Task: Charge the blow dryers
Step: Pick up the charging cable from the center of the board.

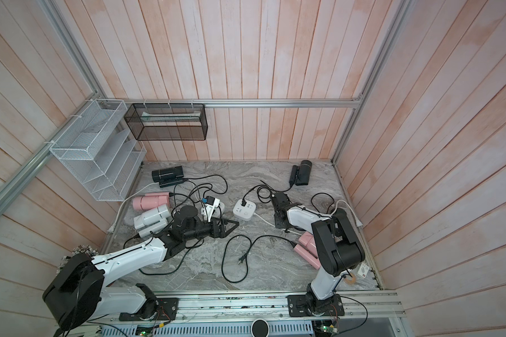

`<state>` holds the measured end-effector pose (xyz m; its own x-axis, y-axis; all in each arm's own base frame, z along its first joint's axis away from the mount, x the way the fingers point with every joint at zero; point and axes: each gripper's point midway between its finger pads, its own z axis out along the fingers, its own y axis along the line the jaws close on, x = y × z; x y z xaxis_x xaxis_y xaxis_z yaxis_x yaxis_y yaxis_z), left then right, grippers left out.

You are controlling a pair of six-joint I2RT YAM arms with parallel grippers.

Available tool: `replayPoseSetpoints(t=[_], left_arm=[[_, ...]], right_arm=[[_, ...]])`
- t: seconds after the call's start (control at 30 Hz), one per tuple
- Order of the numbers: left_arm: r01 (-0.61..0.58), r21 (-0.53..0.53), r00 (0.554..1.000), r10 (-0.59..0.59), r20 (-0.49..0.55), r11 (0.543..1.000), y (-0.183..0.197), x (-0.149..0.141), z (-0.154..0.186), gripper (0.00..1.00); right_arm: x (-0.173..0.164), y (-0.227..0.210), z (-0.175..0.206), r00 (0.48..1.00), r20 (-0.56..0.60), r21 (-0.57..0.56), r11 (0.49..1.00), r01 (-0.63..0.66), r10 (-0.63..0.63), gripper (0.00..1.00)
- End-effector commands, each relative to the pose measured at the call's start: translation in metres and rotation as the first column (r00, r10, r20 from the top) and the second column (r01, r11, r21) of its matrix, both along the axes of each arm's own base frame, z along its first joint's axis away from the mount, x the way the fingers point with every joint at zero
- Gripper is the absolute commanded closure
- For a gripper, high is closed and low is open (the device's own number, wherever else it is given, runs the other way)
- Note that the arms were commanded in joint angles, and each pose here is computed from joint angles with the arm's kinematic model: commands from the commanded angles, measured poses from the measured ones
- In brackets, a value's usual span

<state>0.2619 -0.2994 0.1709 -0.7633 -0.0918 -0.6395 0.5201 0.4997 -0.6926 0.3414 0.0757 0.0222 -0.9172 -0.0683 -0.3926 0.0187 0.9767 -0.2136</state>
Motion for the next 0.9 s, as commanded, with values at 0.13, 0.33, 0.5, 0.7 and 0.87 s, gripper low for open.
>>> replayPoseSetpoints(t=[0.13, 0.33, 0.5, 0.7, 0.87], left_arm=[[0.016, -0.004, 1.0, -0.016, 0.017, 1.0, -0.001, -0.004, 0.001, 0.0], [0.018, -0.006, 1.0, -0.018, 0.017, 1.0, -0.002, -0.004, 0.001, 0.0], [0.02, -0.005, 1.0, -0.02, 0.015, 1.0, -0.002, -0.004, 0.001, 0.0], [0.02, -0.001, 1.0, -0.02, 0.011, 1.0, -0.001, -0.005, -0.001, 0.0], [0.019, -0.001, 1.0, -0.019, 0.012, 1.0, -0.001, -0.005, -0.001, 0.0]], right_arm=[[0.003, 0.004, -0.009, 0.999, -0.051, 0.108, 0.994, -0.005, 0.01, 0.83], [0.005, 0.018, -0.014, 0.995, -0.081, 0.224, 0.974, -0.033, 0.052, 0.79], [0.016, 0.021, -0.012, 0.996, -0.07, 0.241, 0.97, -0.039, 0.057, 0.7], [0.023, 0.025, -0.013, 0.996, -0.07, 0.284, 0.958, -0.038, 0.061, 0.78], [0.026, 0.016, -0.019, 0.998, -0.069, 0.252, 0.968, 0.004, 0.014, 0.85]])
